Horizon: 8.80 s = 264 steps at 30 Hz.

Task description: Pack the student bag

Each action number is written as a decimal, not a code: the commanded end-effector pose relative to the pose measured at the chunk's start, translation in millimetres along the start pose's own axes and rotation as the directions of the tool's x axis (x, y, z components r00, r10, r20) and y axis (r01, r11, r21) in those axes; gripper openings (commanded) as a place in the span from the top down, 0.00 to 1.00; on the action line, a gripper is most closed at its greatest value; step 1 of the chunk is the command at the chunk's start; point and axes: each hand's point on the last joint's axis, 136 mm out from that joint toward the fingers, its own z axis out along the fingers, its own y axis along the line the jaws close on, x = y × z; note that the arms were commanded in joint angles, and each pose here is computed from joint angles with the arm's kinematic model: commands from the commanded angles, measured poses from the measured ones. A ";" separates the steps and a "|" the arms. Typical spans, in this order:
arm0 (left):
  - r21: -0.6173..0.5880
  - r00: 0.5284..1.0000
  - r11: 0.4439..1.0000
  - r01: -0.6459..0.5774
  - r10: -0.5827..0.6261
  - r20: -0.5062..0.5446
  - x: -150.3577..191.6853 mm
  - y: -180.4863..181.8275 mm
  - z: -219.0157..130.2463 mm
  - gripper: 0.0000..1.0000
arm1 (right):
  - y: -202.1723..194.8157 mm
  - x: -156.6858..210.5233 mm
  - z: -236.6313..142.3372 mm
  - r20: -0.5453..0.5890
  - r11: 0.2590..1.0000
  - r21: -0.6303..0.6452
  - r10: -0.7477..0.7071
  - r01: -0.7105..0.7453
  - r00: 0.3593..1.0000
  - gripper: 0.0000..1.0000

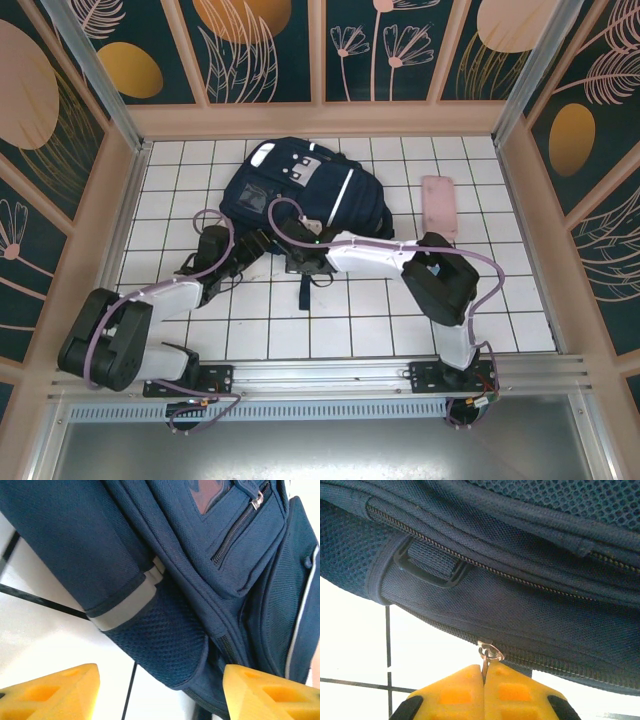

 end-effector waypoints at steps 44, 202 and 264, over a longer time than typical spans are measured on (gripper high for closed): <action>-0.161 0.979 0.986 0.035 -0.002 0.202 -57.1 19.4 33.8 1.00 | -169.3 -16.6 -55.0 0.096 0.942 0.335 -0.030 -0.004 0.995 1.00; -0.287 0.982 0.950 0.122 -0.074 0.173 -31.6 21.5 -3.1 0.72 | -45.4 -98.8 -21.5 -0.117 0.700 -0.691 0.135 -0.178 0.984 0.88; -0.156 0.928 0.918 -0.364 0.345 -0.137 16.0 -73.6 -58.7 0.40 | -6.6 -137.0 -87.5 -0.020 0.589 -0.787 0.268 -0.180 0.963 0.92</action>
